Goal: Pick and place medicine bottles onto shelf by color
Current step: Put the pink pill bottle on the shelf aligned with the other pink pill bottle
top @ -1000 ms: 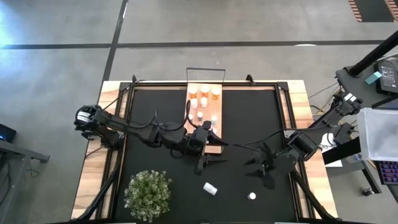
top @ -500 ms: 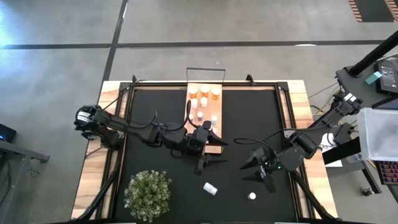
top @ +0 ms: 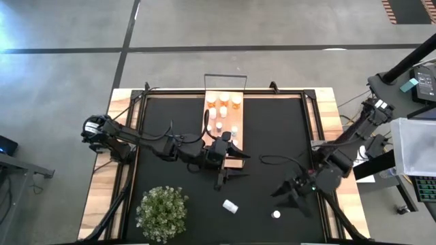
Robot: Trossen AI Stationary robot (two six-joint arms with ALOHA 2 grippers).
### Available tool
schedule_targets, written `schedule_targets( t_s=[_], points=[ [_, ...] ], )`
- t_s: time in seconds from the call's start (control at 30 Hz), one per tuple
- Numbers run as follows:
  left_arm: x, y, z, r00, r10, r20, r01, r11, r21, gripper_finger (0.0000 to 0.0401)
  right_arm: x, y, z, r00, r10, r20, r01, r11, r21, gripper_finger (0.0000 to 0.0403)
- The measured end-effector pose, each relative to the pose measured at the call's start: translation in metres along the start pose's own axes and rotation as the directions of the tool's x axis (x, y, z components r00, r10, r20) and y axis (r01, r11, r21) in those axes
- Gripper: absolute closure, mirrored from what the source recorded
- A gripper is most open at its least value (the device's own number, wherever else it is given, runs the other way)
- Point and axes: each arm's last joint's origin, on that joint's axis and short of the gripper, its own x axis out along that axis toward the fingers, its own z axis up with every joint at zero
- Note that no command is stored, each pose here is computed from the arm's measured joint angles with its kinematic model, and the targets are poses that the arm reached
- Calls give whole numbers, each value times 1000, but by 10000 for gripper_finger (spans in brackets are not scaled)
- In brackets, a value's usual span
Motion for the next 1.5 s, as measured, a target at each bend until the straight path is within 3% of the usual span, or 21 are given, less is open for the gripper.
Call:
schedule_targets(
  t_s=[0.1,0.4,0.77,1.17,1.5],
  points=[
    [0,0,0,1000,0,0,0,1000,0,130,-6,8,-15,1000,-13,-11,13,1000,6,200],
    [0,0,-1,1000,1,-6,-1,1000,0,130,-25,17,-83,966,-255,50,253,966,53,200],
    [0,4,0,1000,12,-4,-12,1000,0,130,19,2,-168,899,-438,2,438,897,-63,200],
    [0,5,0,1000,16,-3,-16,1000,0,130,42,-16,-200,849,-528,7,522,838,-157,200],
    [0,5,0,1000,16,-2,-16,1000,0,130,54,-26,-216,834,-552,9,548,826,-130,200]
  ],
)
